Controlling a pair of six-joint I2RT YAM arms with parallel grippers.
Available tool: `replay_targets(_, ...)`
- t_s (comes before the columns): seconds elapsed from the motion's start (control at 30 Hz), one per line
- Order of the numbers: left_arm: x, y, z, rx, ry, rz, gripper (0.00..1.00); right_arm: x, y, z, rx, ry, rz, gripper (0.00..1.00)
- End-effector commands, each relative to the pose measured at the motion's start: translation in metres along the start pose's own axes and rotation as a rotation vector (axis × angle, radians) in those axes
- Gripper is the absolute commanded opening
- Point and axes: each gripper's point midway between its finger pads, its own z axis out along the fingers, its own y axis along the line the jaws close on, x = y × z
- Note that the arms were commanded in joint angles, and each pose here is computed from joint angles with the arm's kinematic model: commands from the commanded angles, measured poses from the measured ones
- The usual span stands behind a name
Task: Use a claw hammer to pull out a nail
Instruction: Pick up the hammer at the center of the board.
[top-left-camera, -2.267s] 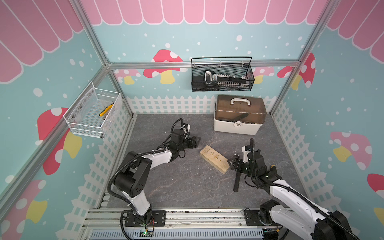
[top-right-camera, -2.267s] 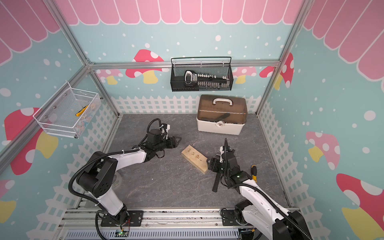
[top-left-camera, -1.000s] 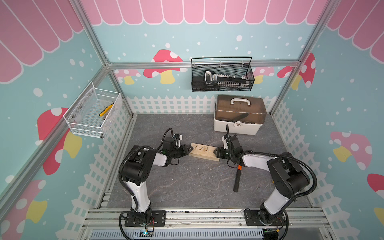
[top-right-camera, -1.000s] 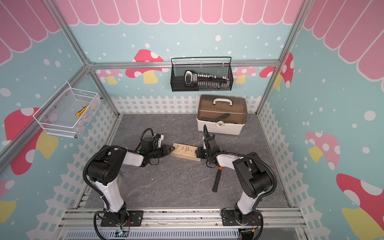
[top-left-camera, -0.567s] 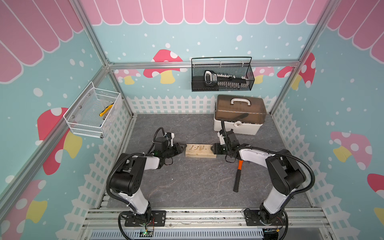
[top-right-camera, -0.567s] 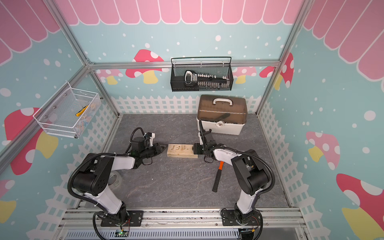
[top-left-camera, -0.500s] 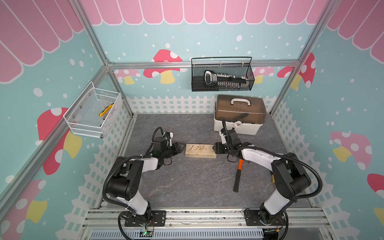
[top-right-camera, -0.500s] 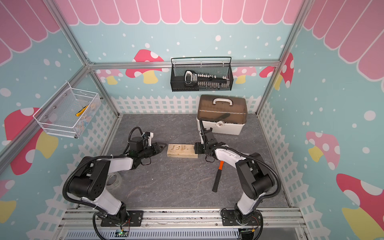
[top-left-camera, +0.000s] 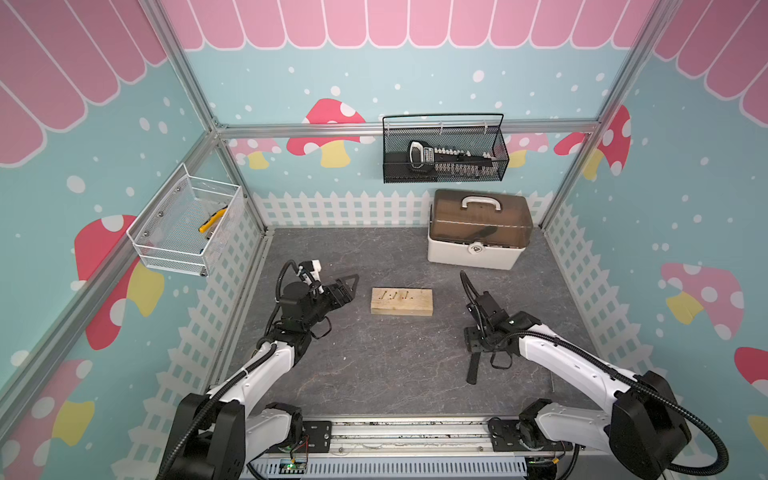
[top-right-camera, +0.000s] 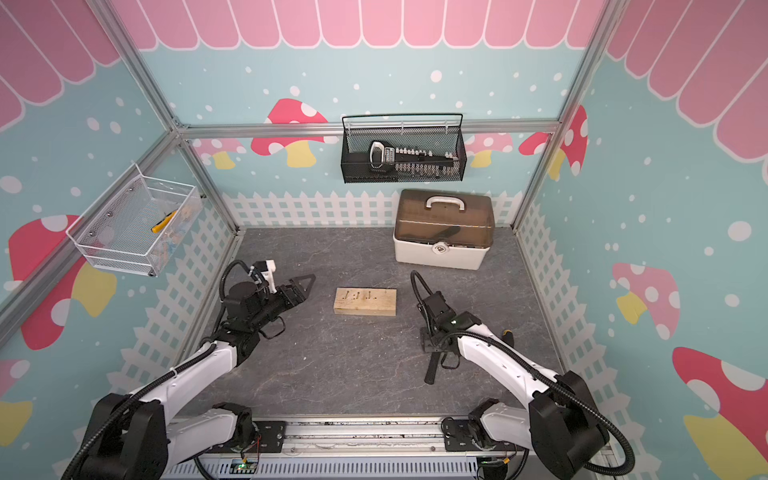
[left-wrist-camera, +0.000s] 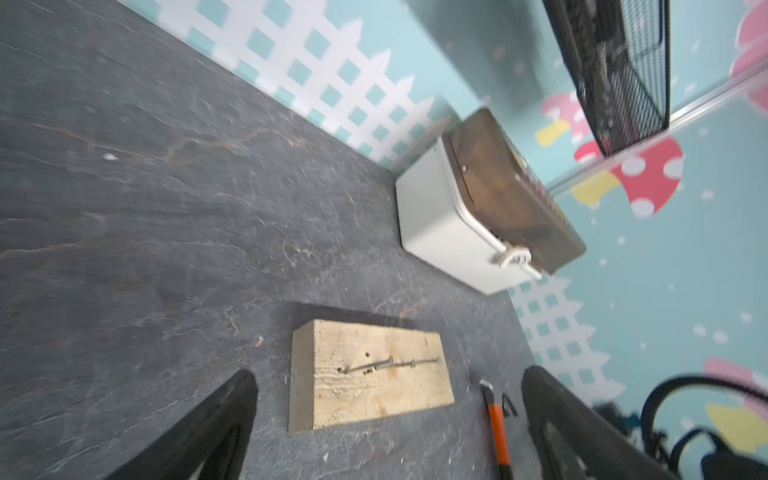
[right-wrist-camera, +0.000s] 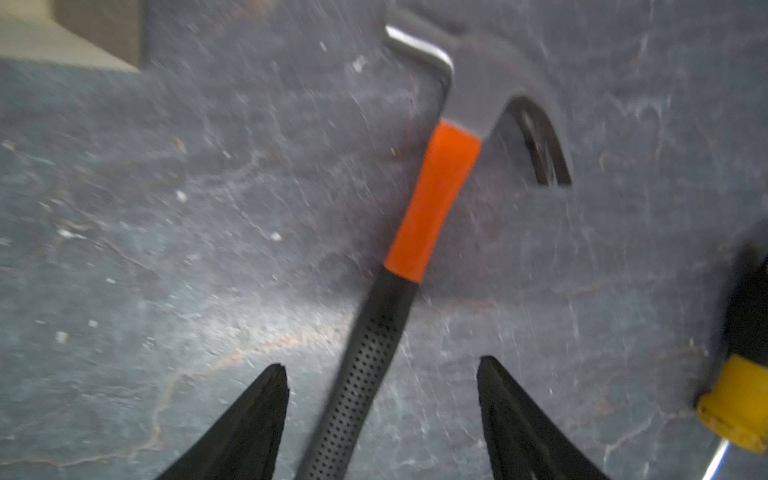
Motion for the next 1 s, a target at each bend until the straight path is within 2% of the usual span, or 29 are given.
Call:
replay_targets(0.0,-0.016,0.003,-0.013,-0.014,-0.094,-0.04,0.99,0.02,-0.002,0.005,-0.013,0.039,0.064,0.7)
replay_targets(0.13,-0.002,-0.005,-0.016,-0.152,0.011,0.148,0.99,0.026,0.011,0.016,-0.071,0.06,0.073,0.62)
replay_targets(0.2,0.007,-0.01,-0.018,-0.178,0.039,0.222,0.98,0.026,0.023,0.021,-0.12,0.068,0.08,0.59)
replay_targets(0.3,0.026,-0.02,-0.017,-0.138,0.077,0.254,0.95,0.025,0.035,0.025,-0.14,0.068,0.074,0.53)
replay_targets(0.5,0.057,-0.023,-0.014,-0.138,0.147,0.309,0.93,0.02,0.059,0.028,-0.151,0.048,0.045,0.43)
replay_targets(0.6,0.061,-0.02,-0.013,-0.149,0.158,0.319,0.92,0.018,0.072,0.03,-0.153,0.048,0.006,0.39)
replay_targets(0.83,0.059,-0.015,-0.018,-0.171,0.145,0.339,0.92,-0.001,0.11,0.018,-0.212,0.016,-0.142,0.39)
replay_targets(0.9,0.059,-0.014,-0.019,-0.176,0.144,0.347,0.92,-0.01,0.119,0.008,-0.235,0.005,-0.228,0.44)
replay_targets(0.97,0.059,-0.012,-0.021,-0.186,0.148,0.352,0.92,-0.018,0.109,-0.002,-0.163,0.006,-0.319,0.53)
